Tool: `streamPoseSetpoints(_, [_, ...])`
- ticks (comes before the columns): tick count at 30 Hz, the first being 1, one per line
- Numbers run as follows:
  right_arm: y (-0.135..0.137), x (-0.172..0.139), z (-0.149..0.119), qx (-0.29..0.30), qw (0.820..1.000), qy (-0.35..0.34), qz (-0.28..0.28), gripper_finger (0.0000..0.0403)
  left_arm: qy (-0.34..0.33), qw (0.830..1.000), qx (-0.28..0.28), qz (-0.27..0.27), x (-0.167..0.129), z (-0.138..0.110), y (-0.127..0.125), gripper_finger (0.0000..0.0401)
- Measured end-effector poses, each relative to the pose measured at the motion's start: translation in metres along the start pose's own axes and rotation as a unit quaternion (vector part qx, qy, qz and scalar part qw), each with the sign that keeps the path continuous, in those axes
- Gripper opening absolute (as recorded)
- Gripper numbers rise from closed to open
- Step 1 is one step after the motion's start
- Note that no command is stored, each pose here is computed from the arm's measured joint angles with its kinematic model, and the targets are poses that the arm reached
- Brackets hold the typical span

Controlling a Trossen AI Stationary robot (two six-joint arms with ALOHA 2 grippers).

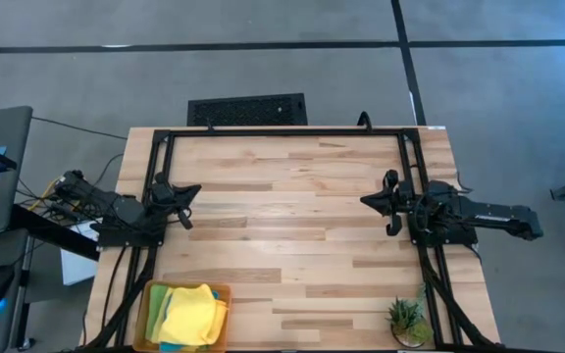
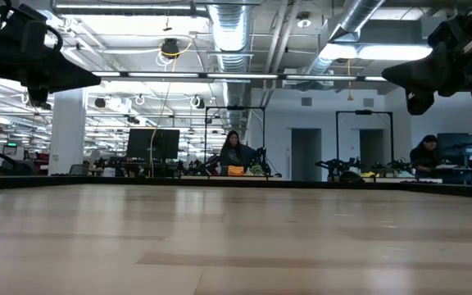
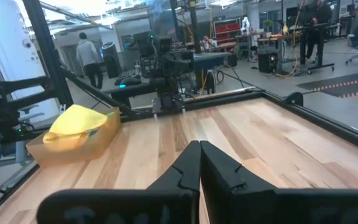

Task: Fold microfiber towels
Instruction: Return to Home Position

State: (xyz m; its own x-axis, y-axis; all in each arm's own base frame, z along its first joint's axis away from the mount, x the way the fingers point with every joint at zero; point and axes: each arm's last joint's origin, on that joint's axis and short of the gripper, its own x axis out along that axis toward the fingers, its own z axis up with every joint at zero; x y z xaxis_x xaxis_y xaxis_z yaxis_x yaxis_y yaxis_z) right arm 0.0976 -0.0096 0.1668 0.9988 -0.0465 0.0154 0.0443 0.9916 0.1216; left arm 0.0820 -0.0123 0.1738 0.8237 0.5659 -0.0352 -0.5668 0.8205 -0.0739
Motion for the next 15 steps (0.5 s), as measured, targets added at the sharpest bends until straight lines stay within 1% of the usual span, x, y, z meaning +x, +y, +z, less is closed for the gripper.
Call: streamPoseSetpoints(15, [0.0, 0.0, 0.0, 0.0, 1.0, 0.0, 0.0, 0.0031, 0.0, 1.0, 0.0, -0.001, 0.0, -0.0003, 0.0, 0.0])
